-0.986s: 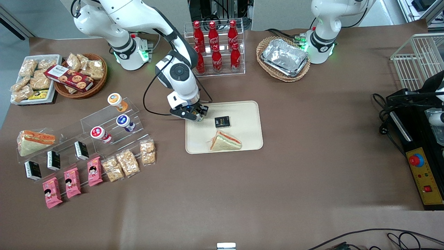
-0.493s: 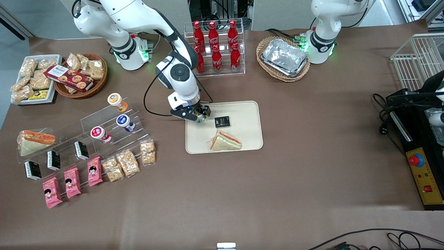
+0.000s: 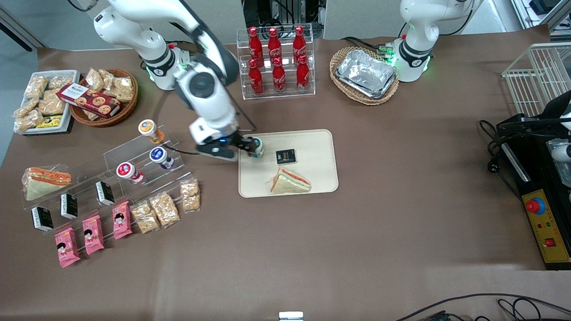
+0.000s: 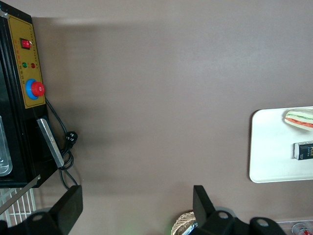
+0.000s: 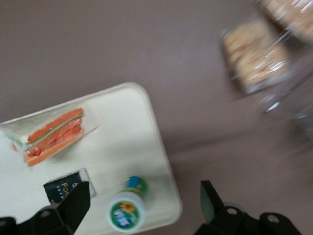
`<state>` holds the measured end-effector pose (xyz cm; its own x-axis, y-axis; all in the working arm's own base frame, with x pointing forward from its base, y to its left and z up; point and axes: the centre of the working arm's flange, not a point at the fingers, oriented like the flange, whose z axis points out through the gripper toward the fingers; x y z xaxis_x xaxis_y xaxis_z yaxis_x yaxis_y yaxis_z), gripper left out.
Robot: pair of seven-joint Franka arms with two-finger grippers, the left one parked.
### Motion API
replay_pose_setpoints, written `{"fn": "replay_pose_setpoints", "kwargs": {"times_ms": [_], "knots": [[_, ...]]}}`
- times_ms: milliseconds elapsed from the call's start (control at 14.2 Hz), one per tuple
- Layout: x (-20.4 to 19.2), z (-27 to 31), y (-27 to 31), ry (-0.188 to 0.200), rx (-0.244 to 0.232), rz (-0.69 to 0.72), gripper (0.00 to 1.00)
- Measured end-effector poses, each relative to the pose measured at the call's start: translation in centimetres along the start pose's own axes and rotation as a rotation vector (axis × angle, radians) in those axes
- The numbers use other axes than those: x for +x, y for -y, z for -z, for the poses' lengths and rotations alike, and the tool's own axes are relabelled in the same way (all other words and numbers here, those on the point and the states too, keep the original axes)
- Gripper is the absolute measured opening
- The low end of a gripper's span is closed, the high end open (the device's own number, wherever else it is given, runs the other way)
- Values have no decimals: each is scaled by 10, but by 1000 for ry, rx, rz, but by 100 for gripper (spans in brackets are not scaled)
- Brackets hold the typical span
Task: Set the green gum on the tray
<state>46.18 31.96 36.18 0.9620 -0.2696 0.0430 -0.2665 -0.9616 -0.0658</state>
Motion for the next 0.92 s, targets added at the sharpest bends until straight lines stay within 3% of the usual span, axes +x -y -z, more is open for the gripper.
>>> {"fn": "replay_pose_setpoints", "kwargs": {"times_ms": [211,493,704,915], "knots": [[52,80,-67,24,-27,91,100],[130,180,-188,98,-47,252,100],[170,230,-275,76,-31,364,100],[190,243,-327,59,-32,366,100]]}}
